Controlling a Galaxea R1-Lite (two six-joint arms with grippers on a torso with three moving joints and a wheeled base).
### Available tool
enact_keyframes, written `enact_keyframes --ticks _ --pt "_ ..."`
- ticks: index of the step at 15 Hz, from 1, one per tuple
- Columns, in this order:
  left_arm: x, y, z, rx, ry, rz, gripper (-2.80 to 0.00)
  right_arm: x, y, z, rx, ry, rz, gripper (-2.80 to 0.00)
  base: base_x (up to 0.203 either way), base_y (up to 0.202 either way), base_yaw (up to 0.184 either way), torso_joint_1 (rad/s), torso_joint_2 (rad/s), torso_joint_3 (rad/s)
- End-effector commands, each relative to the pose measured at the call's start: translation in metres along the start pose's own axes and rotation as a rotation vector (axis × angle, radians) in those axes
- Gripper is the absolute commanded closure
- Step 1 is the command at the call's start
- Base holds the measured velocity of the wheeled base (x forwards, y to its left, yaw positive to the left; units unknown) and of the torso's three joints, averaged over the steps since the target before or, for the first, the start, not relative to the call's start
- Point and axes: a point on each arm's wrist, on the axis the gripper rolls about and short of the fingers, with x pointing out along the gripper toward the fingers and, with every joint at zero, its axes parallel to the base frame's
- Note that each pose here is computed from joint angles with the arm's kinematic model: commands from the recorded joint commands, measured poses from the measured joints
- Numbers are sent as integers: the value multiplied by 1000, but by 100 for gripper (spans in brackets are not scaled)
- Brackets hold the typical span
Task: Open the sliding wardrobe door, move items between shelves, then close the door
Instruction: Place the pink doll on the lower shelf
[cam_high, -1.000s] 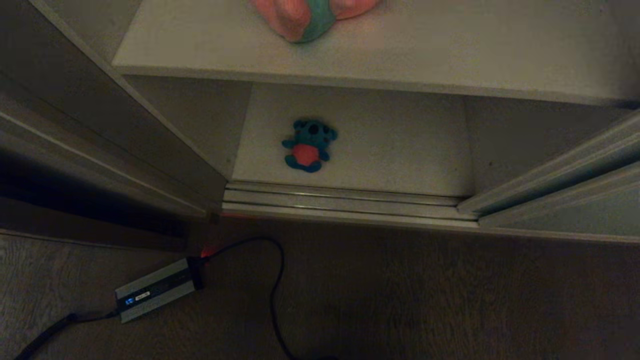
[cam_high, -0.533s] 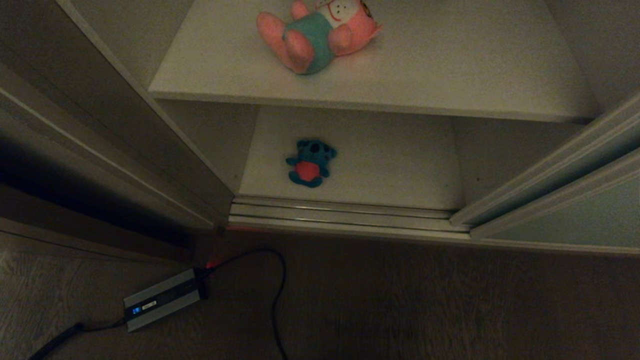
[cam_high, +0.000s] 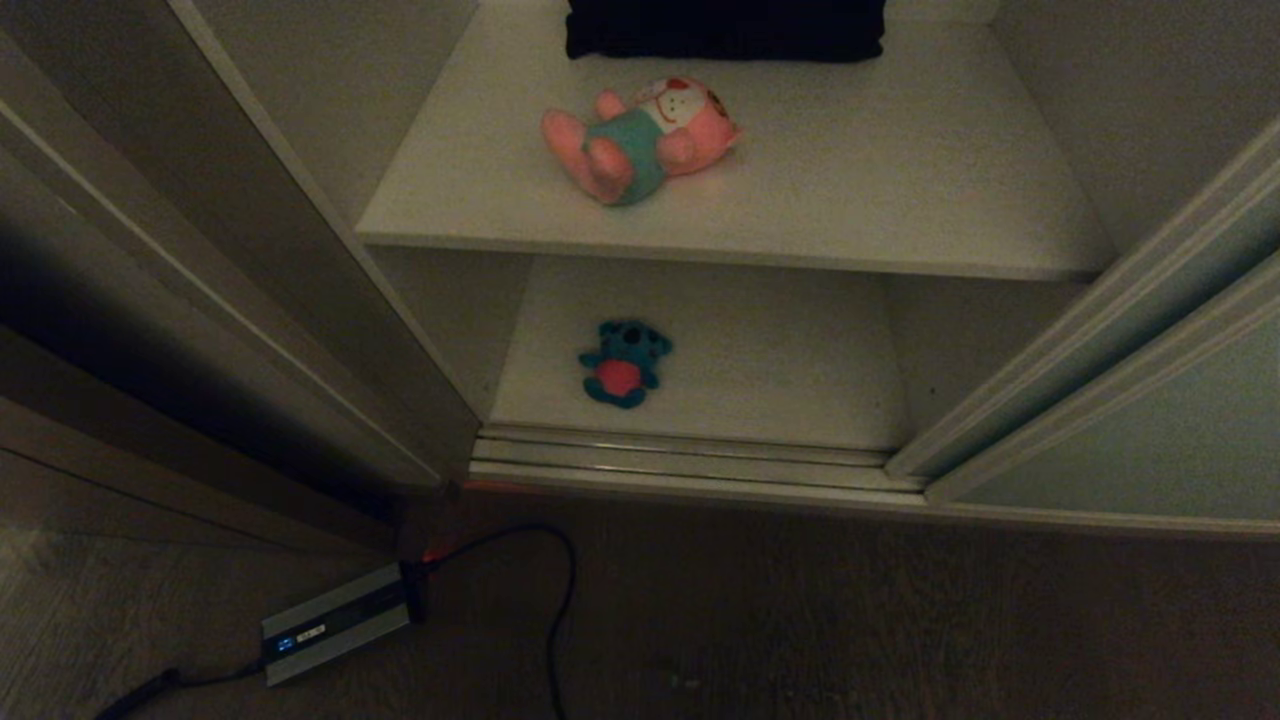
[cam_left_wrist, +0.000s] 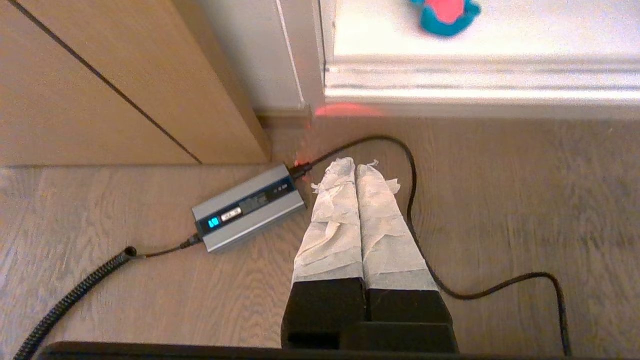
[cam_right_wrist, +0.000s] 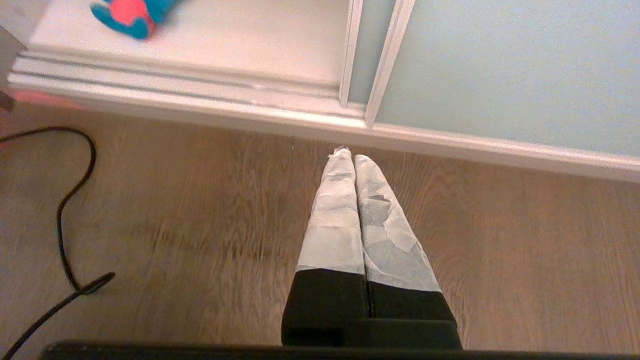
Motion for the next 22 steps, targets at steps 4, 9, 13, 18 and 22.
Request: enact_keyframes --ticks 4,9,13,18,22 --pt "0 0 0 -7 -3 -2 0 0 0 -1 0 4 0 0 0 0 0 3 1 192" --pt "0 0 0 -50 0 6 0 0 0 -1 0 4 1 0 0 0 0 1 3 26" --pt "0 0 1 -59 -4 7 0 0 0 -1 0 4 0 0 0 0 0 0 0 0" --pt "-19 4 56 -46 -171 -20 0 0 0 -1 0 4 0 0 0 0 0 0 0 0" --pt "-7 8 126 -44 -156 -141 0 0 0 -1 0 4 2 0 0 0 0 0 0 0"
